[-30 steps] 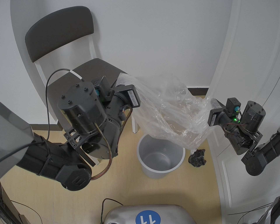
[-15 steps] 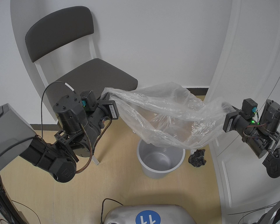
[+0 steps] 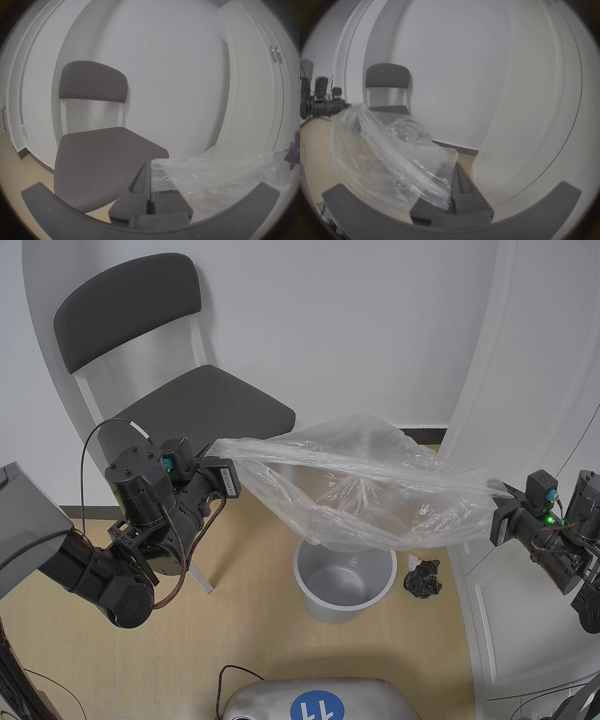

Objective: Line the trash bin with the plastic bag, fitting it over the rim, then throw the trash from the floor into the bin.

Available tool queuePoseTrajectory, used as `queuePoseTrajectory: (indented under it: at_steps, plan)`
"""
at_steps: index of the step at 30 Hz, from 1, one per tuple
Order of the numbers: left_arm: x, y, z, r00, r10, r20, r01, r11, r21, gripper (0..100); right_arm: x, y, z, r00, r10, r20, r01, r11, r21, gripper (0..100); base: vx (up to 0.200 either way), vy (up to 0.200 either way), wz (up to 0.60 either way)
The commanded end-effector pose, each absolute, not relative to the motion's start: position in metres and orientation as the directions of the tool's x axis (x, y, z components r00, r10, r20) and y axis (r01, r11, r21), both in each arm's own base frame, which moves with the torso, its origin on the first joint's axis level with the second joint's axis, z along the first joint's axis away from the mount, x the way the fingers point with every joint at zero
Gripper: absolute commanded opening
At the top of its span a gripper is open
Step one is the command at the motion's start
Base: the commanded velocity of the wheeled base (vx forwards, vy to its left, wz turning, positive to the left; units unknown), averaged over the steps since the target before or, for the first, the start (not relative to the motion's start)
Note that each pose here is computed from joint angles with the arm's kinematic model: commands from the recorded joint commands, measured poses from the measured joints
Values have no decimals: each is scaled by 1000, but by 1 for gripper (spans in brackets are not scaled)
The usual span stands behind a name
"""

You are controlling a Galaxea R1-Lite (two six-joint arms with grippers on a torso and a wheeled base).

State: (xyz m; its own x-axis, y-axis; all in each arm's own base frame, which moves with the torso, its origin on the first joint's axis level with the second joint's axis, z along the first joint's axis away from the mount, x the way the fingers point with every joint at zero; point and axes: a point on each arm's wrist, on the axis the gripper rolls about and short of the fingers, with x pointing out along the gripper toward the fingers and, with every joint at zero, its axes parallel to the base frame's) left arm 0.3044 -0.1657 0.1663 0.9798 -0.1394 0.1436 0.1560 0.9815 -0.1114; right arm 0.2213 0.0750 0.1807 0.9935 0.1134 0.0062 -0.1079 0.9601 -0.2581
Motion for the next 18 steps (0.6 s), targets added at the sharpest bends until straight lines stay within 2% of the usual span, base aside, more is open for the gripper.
queuePoseTrajectory:
  at_steps: [1,7,11,14,18]
  plan:
    - [304,-163,168,980,-130,149,148,982,-114,0,220,68,174,996,86,-28,-90,953,-288,0,0,0,0]
    - [306,-159,171,980,-119,160,138,983,-118,0,221,66,176,997,75,-21,-78,953,-294,0,0,0,0]
    - [306,-166,175,973,-136,187,161,979,-126,0,222,72,180,994,110,4,-105,955,-278,0,0,0,0]
    - [299,-190,178,948,-192,252,235,960,-154,0,219,89,181,978,204,54,-183,948,-260,0,0,0,0]
    - [292,-208,169,934,-232,272,280,948,-154,0,212,99,177,950,299,91,-266,927,-265,0,0,0,0]
